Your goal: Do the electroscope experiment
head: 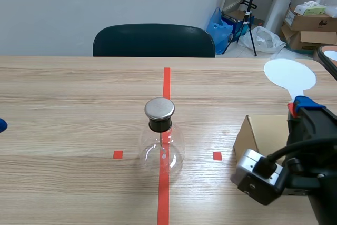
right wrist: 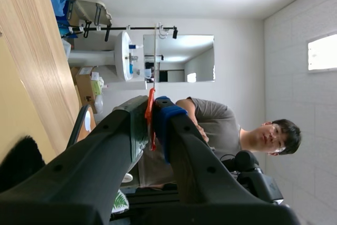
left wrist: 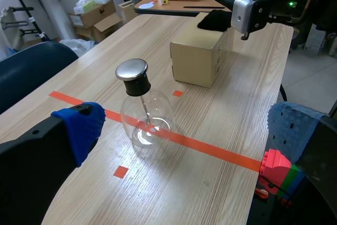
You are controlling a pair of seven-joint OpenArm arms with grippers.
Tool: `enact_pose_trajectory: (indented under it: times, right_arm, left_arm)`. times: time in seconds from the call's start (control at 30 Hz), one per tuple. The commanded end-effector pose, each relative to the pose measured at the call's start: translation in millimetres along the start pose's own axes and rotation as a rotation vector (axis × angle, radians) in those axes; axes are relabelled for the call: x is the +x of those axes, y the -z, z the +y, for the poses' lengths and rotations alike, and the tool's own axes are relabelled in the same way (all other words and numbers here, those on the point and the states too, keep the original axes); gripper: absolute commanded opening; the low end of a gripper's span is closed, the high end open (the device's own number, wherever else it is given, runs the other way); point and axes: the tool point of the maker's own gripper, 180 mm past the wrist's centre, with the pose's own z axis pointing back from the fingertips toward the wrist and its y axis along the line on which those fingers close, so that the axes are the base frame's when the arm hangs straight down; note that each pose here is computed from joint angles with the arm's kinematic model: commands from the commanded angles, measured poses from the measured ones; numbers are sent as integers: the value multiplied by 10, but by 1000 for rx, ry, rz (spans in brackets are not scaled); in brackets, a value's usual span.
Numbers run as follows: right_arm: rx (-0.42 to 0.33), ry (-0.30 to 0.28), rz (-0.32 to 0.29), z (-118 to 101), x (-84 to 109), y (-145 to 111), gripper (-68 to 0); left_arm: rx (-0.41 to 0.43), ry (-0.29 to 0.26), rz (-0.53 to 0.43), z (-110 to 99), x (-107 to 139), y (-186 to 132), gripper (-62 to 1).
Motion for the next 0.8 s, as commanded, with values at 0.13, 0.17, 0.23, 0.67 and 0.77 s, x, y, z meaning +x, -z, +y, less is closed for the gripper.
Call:
enact_pose_trajectory:
  times: [0.13,0.17,0.23,0.67,0.77]
  right_arm:
    - [-50,5,-10,-136,71,112,-665]
    - [-50,6,-14,-137,89,115,-664]
    - [-39,4,-20,-117,125,119,-664]
    - [1,44,-54,-57,348,175,-664]
    - [-10,58,-56,-83,394,207,-665]
  left_arm:
    - [11,2,-27,26,66,2,14]
    - [11,2,-27,26,66,2,14]
    - [11,2,-27,26,66,2,14]
    - [11,2,-27,26,65,2,14]
    - [11,2,-27,26,65,2,14]
